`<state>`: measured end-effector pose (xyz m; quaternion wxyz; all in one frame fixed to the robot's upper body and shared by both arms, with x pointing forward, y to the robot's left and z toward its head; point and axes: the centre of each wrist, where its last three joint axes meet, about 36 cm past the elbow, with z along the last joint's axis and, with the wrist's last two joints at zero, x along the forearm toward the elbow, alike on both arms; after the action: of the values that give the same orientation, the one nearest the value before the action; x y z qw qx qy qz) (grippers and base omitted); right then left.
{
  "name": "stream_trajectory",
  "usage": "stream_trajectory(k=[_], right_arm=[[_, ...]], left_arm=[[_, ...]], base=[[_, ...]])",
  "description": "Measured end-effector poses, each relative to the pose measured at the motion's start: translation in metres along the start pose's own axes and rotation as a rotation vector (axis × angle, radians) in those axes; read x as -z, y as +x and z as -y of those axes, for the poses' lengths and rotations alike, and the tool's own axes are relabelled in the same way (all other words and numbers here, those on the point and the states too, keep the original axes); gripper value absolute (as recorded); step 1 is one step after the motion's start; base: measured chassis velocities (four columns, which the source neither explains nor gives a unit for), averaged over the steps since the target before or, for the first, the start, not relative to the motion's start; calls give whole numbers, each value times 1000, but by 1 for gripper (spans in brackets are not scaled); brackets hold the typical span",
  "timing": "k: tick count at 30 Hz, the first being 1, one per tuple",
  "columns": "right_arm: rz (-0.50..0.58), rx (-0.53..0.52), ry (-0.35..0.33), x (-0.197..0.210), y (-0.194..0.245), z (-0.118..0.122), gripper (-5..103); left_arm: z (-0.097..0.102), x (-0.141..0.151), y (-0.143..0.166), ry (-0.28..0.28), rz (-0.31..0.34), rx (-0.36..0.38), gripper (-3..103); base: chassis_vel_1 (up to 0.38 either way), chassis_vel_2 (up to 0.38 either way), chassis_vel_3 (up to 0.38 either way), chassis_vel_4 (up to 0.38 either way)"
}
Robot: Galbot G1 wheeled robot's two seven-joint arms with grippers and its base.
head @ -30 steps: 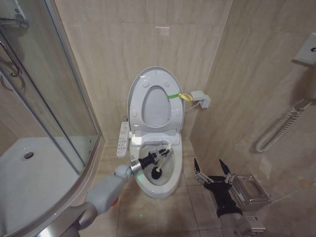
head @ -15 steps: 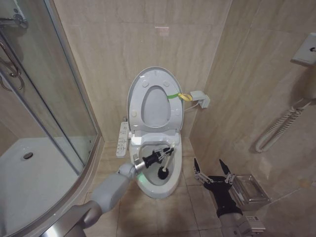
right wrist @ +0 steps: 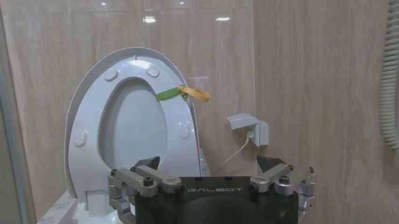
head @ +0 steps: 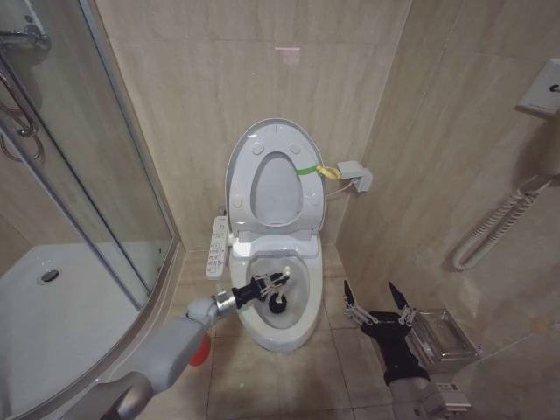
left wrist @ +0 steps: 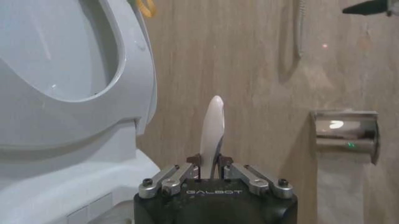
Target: Open the toilet lid, clean the toilet bowl with a toilet brush, close the toilet lid, and flush.
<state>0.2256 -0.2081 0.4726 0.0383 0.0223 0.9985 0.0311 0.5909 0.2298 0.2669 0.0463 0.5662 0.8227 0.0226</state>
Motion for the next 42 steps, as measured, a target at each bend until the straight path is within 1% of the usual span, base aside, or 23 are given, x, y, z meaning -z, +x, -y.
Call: stream_trajectory(k=[1,2,4,6,9,10,14,21,22,23,24,25,29,36,42], right_arm=[[0,0,0,0,0,0,100],[0,0,0,0,0,0,100],[0,0,0,0,0,0,100],[0,0,0,0,0,0,100],[0,0,0,0,0,0,100],[0,0,0,0,0,0,100],[0,0,0,0,0,0,100],[0,0,0,0,0,0,100],[0,0,0,0,0,0,100],[0,0,0,0,0,0,100],[0,0,0,0,0,0,100],[0,0,0,0,0,0,100],[0,0,0,0,0,0,100],[0,0,0,0,0,0,100],[0,0,0,0,0,0,100]], left_arm=[[0,0,8,-4,-13,-1,17],[0,0,8,-4,-13,-1,17],[1,-2,24,-7,-37,3,17],[1,-3,29,-6,-44,9,17],[-2,-7,42,-1,-60,49,17],[-2,-7,42,-1,-60,49,17],[-7,-10,48,4,-65,91,17],[-6,-8,37,4,-40,101,17],[-7,-5,31,3,-25,100,17],[-9,4,14,-2,11,89,17],[-10,7,9,-4,20,85,17],[-10,7,9,-4,20,85,17],[-9,16,-9,-10,47,58,17],[-6,25,-30,-18,78,23,17],[-5,29,-41,-19,91,9,17]], base=[[0,0,0,0],[0,0,0,0],[0,0,0,0],[0,0,0,0],[0,0,0,0],[0,0,0,0],[0,0,0,0],[0,0,0,0],[0,0,0,0],[0,0,0,0],[0,0,0,0],[0,0,0,0],[0,0,0,0],[0,0,0,0],[0,0,0,0]])
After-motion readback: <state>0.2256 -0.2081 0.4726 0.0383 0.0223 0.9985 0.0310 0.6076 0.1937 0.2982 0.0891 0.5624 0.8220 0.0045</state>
